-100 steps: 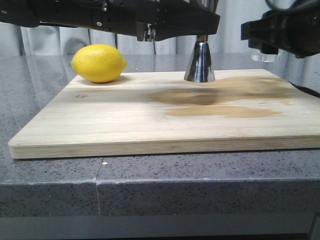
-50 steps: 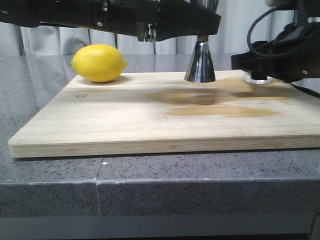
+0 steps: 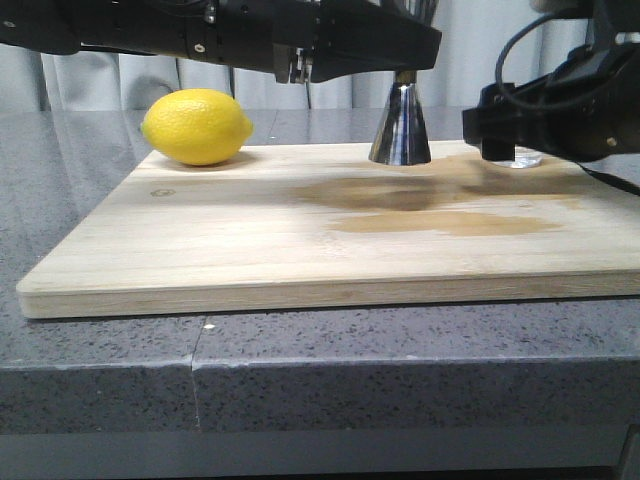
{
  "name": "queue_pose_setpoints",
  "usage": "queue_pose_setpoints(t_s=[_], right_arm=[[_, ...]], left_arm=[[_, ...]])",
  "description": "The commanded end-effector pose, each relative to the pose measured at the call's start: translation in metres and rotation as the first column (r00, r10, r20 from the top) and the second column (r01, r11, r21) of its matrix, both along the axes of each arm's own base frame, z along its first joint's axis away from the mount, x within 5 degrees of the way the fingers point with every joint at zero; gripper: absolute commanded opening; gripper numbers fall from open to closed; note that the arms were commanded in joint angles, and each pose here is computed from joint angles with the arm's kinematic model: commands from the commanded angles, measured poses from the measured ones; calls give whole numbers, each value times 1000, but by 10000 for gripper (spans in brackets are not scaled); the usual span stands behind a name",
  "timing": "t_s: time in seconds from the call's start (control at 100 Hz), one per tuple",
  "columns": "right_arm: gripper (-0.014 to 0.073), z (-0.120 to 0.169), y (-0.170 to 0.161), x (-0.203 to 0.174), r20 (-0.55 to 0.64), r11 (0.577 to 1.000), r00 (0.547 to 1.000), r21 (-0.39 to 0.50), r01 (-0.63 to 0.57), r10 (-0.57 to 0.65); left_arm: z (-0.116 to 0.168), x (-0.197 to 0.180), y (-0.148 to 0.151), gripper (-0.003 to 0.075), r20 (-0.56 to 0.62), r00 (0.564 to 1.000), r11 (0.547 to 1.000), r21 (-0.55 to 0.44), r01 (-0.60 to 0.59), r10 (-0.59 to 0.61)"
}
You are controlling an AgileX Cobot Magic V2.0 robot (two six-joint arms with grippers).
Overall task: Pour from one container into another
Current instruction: 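Return the beaker upright and set it down on the board with the right gripper, then lower the jigger onto the board and release it with the left gripper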
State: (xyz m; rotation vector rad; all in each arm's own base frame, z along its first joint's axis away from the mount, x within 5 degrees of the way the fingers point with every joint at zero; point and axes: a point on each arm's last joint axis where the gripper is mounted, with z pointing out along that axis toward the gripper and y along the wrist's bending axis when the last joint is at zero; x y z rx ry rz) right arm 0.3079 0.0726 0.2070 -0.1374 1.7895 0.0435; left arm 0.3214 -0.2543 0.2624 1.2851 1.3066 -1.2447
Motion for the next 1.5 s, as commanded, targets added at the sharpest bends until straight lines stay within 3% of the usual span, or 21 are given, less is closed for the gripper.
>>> queue_pose_setpoints(t_s=[0.0, 0.33, 0.73, 1.1, 1.49], right_arm=[[607, 40, -1, -7, 128, 1000, 992, 6, -13, 12], [604, 87, -5, -57, 0, 992, 993, -31, -122, 122], [604, 141, -20, -132, 72, 979, 977, -50, -199, 202], [604, 161, -30, -170, 169, 974, 961, -96, -204, 218], [604, 157, -30, -170, 128, 971, 966, -102, -214, 226]], left_arm=[[38, -12, 1, 178, 36, 998, 988, -141, 61, -56], [38, -12, 1, 176, 36, 998, 988, -141, 61, -56], [38, -12, 1, 176, 36, 998, 988, -141, 61, -56], [37, -10, 2, 176, 58, 997, 989, -138, 56, -48], [42, 5, 17, 176, 133, 990, 980, -198, -22, 49]])
